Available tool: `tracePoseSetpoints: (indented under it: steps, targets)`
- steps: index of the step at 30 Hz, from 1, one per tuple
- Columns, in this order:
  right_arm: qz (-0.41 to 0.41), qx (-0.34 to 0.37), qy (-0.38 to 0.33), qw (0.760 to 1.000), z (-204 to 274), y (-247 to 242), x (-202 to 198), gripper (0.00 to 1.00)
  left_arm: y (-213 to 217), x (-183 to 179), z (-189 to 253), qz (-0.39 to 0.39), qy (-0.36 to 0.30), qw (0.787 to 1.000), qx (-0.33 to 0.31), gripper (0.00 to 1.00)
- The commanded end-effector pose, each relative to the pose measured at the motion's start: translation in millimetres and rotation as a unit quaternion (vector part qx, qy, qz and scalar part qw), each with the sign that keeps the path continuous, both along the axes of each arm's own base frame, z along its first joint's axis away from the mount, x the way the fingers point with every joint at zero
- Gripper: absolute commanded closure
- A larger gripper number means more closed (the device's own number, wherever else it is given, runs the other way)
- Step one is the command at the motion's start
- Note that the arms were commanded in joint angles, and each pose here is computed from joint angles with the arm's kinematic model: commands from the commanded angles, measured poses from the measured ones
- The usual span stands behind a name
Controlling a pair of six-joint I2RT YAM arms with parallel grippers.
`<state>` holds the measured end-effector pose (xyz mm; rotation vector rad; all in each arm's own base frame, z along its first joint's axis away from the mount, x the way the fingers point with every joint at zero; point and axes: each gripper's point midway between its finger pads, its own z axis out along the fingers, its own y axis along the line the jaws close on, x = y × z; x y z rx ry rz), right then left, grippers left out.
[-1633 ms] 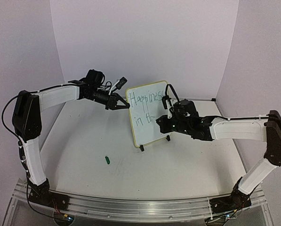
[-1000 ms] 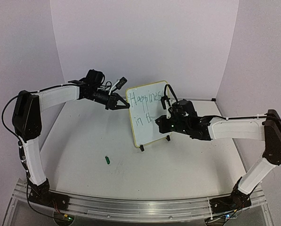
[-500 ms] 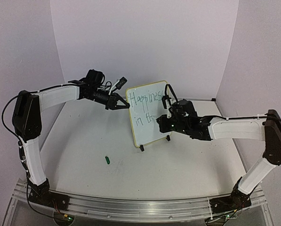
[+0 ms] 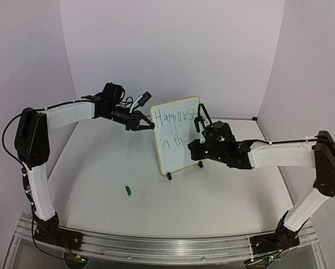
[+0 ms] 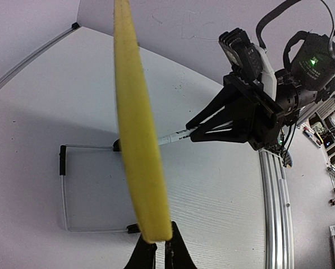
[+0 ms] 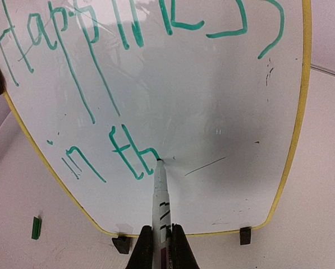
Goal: Write a sentence on the whiteboard
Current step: Write on the whiteboard with the whiteboard marker without the cap.
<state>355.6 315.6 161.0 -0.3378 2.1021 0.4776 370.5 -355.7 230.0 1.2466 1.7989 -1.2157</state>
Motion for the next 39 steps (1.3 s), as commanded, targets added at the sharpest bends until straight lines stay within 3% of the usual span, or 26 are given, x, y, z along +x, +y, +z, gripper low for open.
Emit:
tracePoseSetpoints:
  steps: [1,15,39]
  targets:
    - [-0.019,0.005,0.004,1.0,-6,-9,0,1.0,-2,-19,-22,-0.009,0.05,0.998,0.036,1.0]
    - [-0.007,0.034,-0.023,0.999,29,-9,-5,1.0,-2,-19,-22,-0.01,0.05,0.998,0.036,1.0]
    - [-0.016,0.012,-0.023,1.0,19,0,10,1.0,-2,-20,-21,-0.01,0.049,0.998,0.036,1.0]
